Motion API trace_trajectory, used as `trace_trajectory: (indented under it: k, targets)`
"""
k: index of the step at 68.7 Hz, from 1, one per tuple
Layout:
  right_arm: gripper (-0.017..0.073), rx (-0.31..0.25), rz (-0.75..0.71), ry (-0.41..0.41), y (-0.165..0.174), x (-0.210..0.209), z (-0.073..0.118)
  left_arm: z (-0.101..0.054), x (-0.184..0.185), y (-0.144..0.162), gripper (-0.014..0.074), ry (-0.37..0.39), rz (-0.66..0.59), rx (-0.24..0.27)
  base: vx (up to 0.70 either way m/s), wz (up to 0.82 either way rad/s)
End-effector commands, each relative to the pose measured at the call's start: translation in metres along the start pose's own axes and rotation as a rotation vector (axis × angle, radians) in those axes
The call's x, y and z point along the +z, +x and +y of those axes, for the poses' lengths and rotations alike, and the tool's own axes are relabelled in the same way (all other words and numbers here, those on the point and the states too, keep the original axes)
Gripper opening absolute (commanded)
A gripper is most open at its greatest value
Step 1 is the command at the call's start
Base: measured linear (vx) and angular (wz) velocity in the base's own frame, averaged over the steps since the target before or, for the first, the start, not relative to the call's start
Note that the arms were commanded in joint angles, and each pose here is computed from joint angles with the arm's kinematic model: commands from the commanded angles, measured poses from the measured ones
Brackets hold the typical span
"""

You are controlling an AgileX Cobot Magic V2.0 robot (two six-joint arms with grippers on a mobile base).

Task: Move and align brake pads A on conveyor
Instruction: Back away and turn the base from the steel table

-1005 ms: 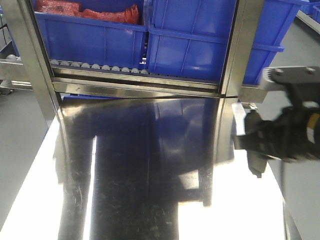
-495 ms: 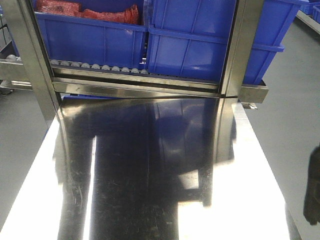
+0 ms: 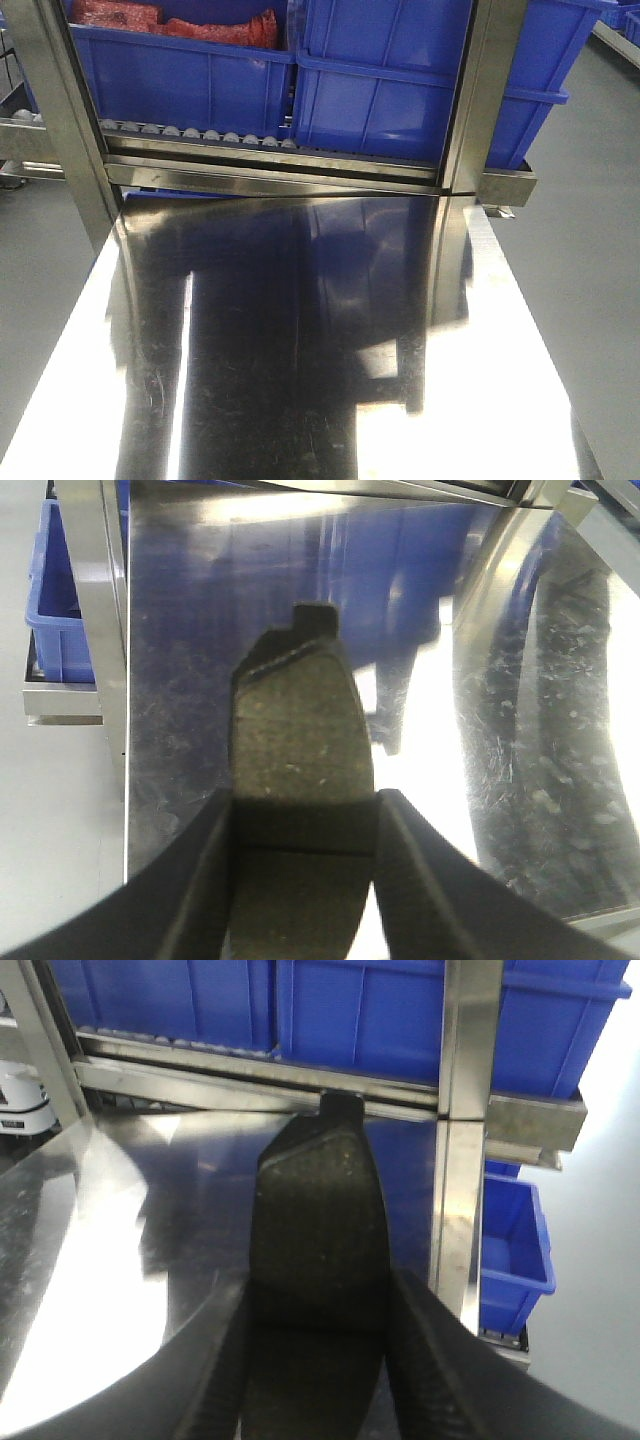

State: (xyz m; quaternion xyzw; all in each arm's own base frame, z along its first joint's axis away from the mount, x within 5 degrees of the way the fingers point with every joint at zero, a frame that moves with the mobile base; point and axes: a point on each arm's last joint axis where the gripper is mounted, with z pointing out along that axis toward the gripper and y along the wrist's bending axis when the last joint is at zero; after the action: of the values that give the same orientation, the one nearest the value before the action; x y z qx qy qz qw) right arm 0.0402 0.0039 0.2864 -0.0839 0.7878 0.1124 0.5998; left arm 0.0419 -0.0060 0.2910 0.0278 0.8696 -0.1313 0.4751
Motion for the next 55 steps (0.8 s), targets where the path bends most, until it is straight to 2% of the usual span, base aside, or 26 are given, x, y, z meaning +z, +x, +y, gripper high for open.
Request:
trace_trajectory:
  k: [1, 38, 55]
  targets:
    - [-0.0004, -0.032, -0.125, -0.018, -0.0174, -0.0045, 0.002, -0.0041, -0.0034, -0.0134, -0.0006, 0.032, -0.094, 0.005, 0.0, 0.0]
    - [-0.0004, -0.032, -0.111, -0.013, -0.0162, -0.0044, 0.0015, -0.0041, -0.0034, -0.0134, -0.0006, 0.032, -0.094, 0.005, 0.0, 0.01]
    - [-0.0004, -0.032, -0.111, -0.013, -0.0162, -0.0044, 0.0015, -0.004, -0.0034, -0.0134, -0.0006, 0.032, -0.094, 0.006, -0.06, 0.26]
